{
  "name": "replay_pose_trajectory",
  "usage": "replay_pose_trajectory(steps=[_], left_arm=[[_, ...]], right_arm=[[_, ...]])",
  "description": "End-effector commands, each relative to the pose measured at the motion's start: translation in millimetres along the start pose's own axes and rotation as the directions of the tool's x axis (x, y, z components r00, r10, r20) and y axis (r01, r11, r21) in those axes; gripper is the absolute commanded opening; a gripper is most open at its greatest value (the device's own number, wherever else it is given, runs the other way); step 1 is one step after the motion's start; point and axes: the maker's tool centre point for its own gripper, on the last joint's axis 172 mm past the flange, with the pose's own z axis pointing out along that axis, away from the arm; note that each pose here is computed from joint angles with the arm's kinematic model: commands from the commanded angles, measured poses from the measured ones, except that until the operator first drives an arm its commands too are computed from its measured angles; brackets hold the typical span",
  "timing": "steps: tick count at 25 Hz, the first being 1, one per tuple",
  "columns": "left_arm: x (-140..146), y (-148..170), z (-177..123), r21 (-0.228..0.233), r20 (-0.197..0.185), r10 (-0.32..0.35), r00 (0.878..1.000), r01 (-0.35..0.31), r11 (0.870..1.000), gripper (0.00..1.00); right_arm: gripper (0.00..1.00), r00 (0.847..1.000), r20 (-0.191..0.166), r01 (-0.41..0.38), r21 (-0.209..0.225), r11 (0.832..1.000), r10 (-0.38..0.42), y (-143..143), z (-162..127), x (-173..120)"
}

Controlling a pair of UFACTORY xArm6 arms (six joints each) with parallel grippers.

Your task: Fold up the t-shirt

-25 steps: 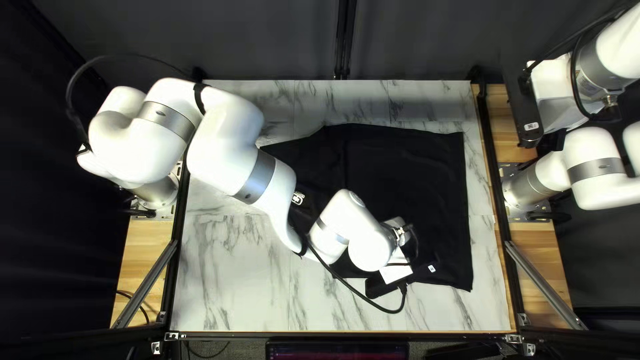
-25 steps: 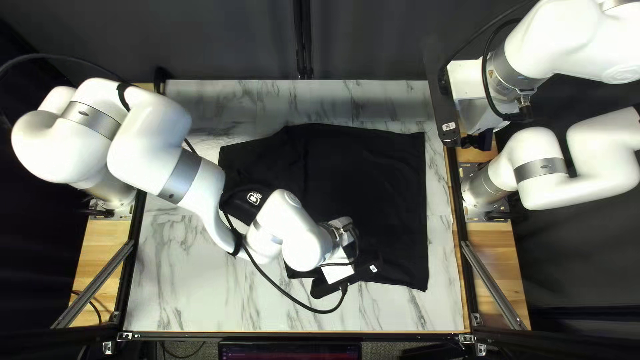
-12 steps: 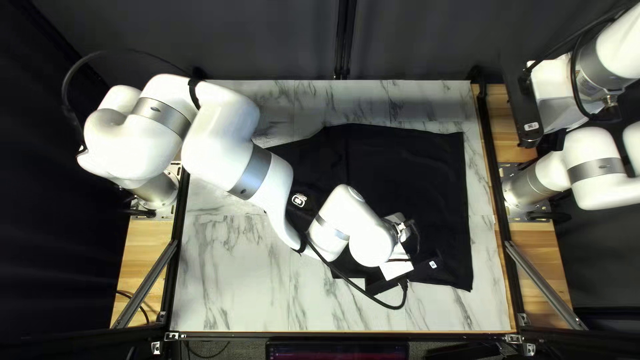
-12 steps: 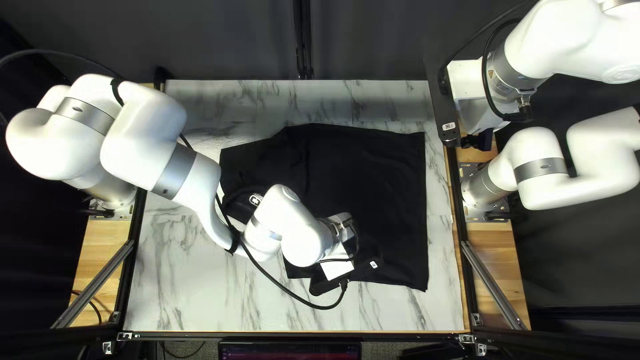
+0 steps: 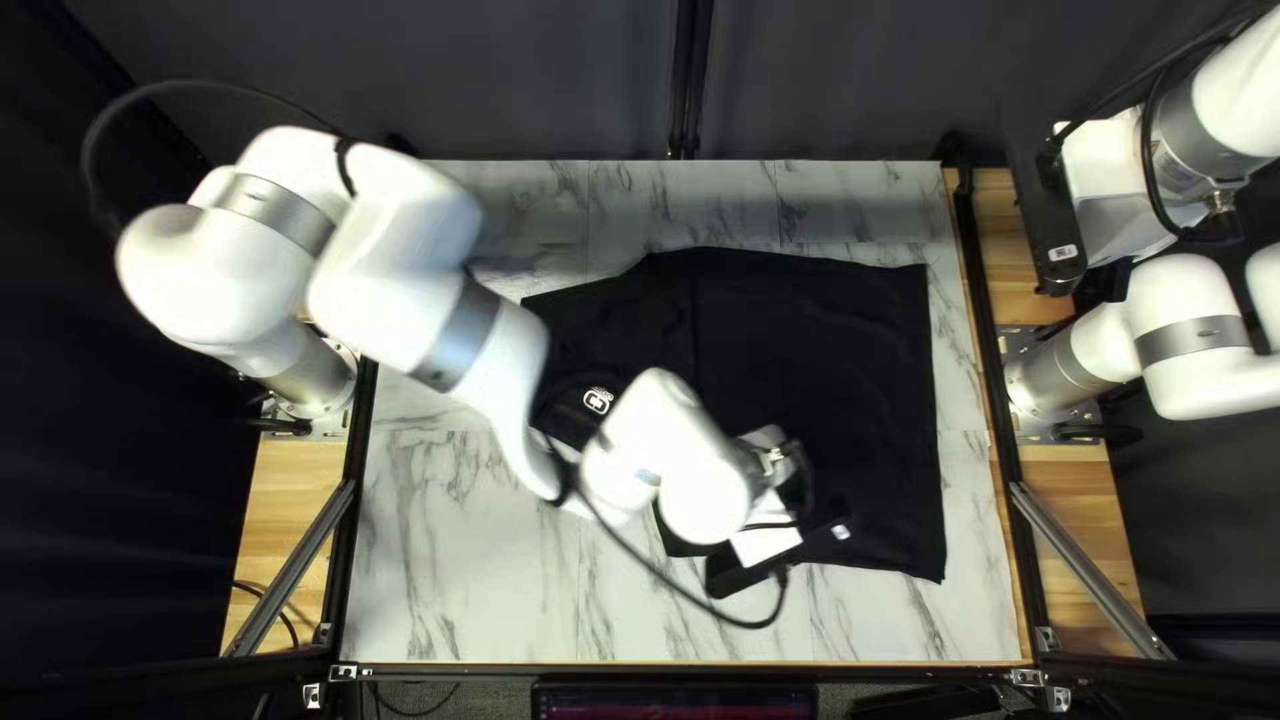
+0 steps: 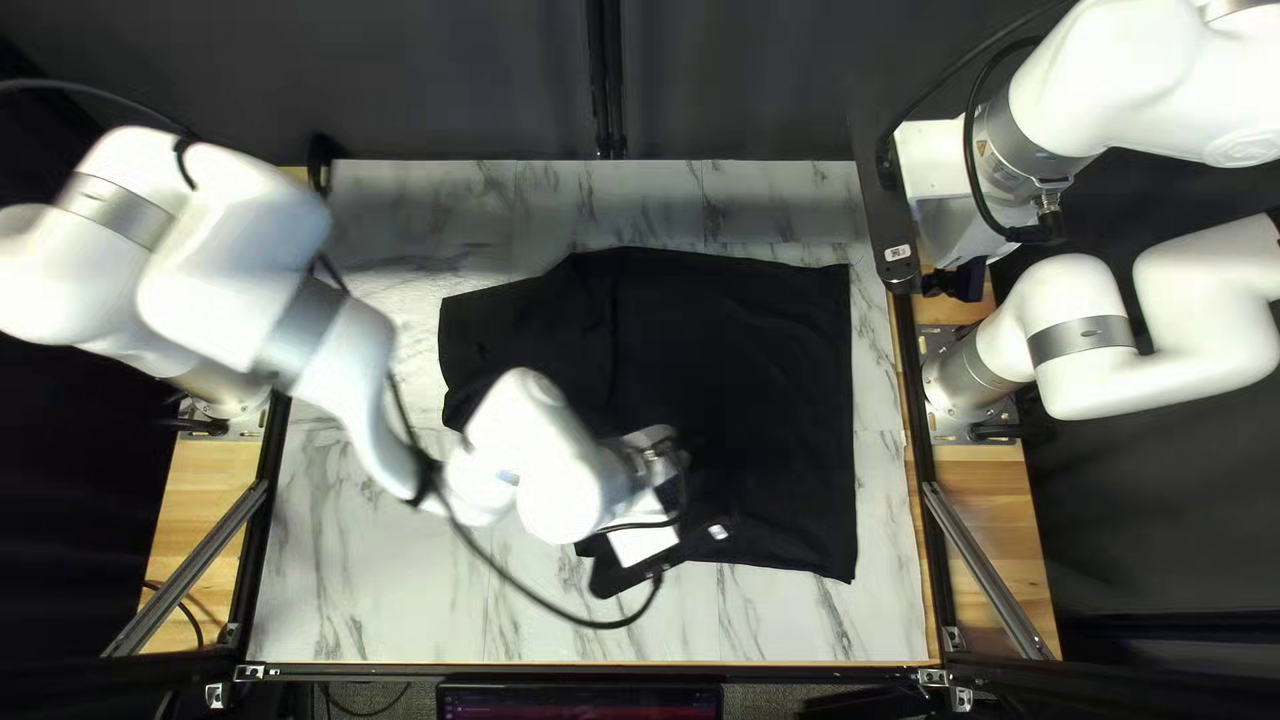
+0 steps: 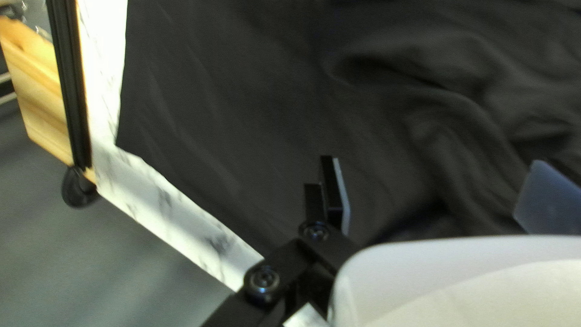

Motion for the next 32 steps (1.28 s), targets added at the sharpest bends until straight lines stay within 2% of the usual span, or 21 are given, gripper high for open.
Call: replay_pose_trajectory(steps=[1, 6, 7, 11, 13, 16, 18, 19, 20, 32], left_arm=[[-22, 54, -19, -0.001, 0.037, -0.074, 0.997, 0.074, 0.997, 1.0], [-54, 101, -21, -0.023, 0.094, -0.148, 0.985, 0.15, 0.988, 1.0], [-68, 110, -22, -0.028, 0.111, -0.158, 0.981, 0.162, 0.986, 1.0], [-110, 127, -33, -0.032, 0.15, -0.154, 0.977, 0.16, 0.987, 1.0], [-130, 129, -37, -0.039, 0.16, -0.114, 0.98, 0.122, 0.992, 1.0], [-160, 127, -39, -0.054, 0.138, 0.006, 0.99, 0.001, 0.999, 1.0], [-182, 125, -30, -0.076, 0.089, 0.121, 0.989, -0.114, 0.991, 1.0], [-187, 126, -26, -0.086, 0.076, 0.15, 0.986, -0.143, 0.986, 1.0], [-197, 127, -22, -0.104, 0.079, 0.173, 0.982, -0.165, 0.981, 1.0], [-197, 127, -22, -0.104, 0.079, 0.173, 0.982, -0.165, 0.981, 1.0]], right_arm=[[1.0, 1.0, 0.0, 0.0, 0.0, 1.0, 0.0, 0, 0, 0], [1.0, 1.0, 0.0, 0.0, 0.0, 1.0, 0.0, 0, 0, 0], [1.0, 1.0, 0.0, 0.0, 0.0, 1.0, 0.0, 0, 0, 0], [1.0, 1.0, 0.0, 0.0, 0.0, 1.0, 0.0, 0, 0, 0], [1.0, 1.0, 0.0, 0.0, 0.0, 1.0, 0.0, 0, 0, 0], [1.0, 1.0, 0.0, 0.0, 0.0, 1.0, 0.0, 0, 0, 0], [1.0, 1.0, 0.0, 0.0, 0.0, 1.0, 0.0, 0, 0, 0], [1.0, 1.0, 0.0, 0.0, 0.0, 1.0, 0.0, 0, 0, 0], [1.0, 1.0, 0.0, 0.0, 0.0, 1.0, 0.0, 0, 0, 0], [1.0, 1.0, 0.0, 0.0, 0.0, 1.0, 0.0, 0, 0, 0]])
